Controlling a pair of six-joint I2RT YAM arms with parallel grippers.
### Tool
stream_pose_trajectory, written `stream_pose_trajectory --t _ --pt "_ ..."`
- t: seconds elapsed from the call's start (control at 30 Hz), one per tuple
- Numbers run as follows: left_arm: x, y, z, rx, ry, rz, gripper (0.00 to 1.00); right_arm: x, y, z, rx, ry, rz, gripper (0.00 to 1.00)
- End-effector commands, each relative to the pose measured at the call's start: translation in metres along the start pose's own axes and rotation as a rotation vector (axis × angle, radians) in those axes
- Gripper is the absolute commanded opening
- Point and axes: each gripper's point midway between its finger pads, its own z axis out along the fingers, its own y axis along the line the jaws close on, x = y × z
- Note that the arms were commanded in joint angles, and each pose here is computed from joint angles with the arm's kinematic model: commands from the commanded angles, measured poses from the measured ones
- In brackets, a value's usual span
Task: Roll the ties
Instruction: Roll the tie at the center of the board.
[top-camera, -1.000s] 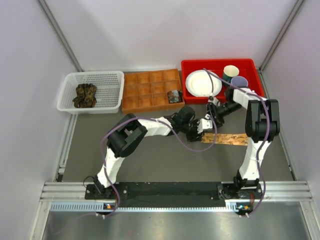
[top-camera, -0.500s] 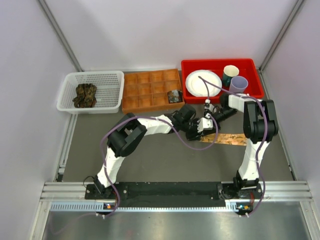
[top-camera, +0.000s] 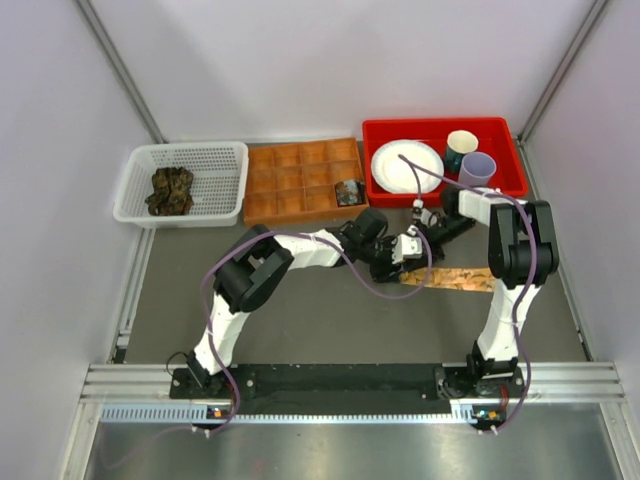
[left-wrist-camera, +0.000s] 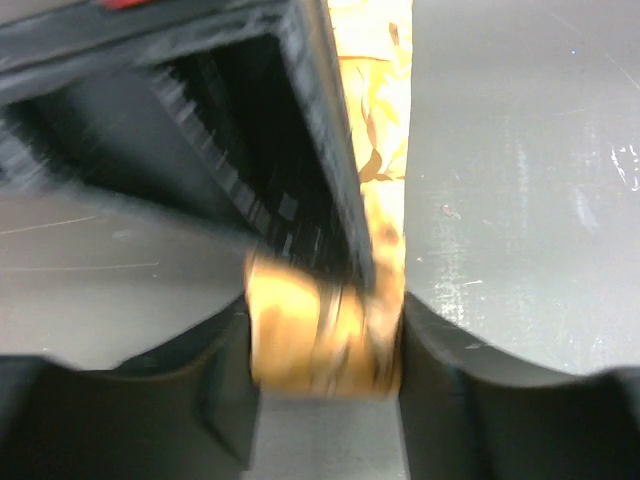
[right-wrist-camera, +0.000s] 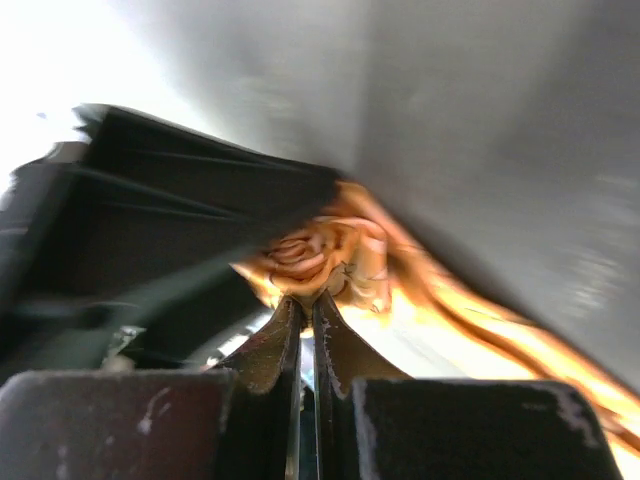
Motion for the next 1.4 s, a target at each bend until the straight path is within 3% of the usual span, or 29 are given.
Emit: stream_pose_trajectory --t 0.0,0.07,0.3,0.37,0.53,0.7,0.83,0.93,0.97,1.2,1.37 --pt "0.085 -0.038 -0.003 0.088 0.170 -0.199 0.58 -0.011 -0.057 -0.008 0.276 -0.056 -0.049 0.00" --pt "0.075 -0.034 0.000 0.080 0.107 -0.180 0.64 -0.012 -0.060 -0.009 0.292 -0.057 -0.047 0.00" --pt "0.053 -0.018 0.012 0.064 -0.015 -0.142 0.66 -0.008 -0.073 -0.013 0.372 -0.042 -0.042 0.00" --pt "0.032 -0.016 0.011 0.061 -0.109 -0.085 0.68 -0.007 -0.075 -0.014 0.382 -0.038 -0.042 0.00" --pt "0.019 -0.014 0.016 0.063 -0.204 -0.029 0.84 -0.008 -0.077 -0.014 0.394 -0.031 -0.047 0.00" --pt "0.020 -0.012 0.031 0.046 -0.181 -0.047 0.94 -0.007 -0.074 -0.012 0.377 -0.012 -0.069 0.00" --pt "0.028 -0.020 0.042 0.055 -0.118 -0.007 0.85 -0.004 -0.069 -0.009 0.352 0.007 -0.089 0.00" --pt "0.037 -0.020 0.045 0.056 -0.074 -0.009 0.71 -0.006 -0.066 -0.008 0.333 0.014 -0.097 0.00" --pt "0.040 -0.019 0.045 0.053 -0.057 -0.011 0.61 -0.008 -0.063 -0.008 0.320 0.014 -0.102 0.00" --pt "0.079 -0.031 0.021 0.017 0.096 -0.046 0.29 -0.011 -0.039 0.008 0.228 0.051 -0.168 0.00" --pt "0.094 -0.047 -0.014 -0.045 0.176 -0.160 0.25 -0.012 -0.007 0.025 0.124 0.070 -0.211 0.00"
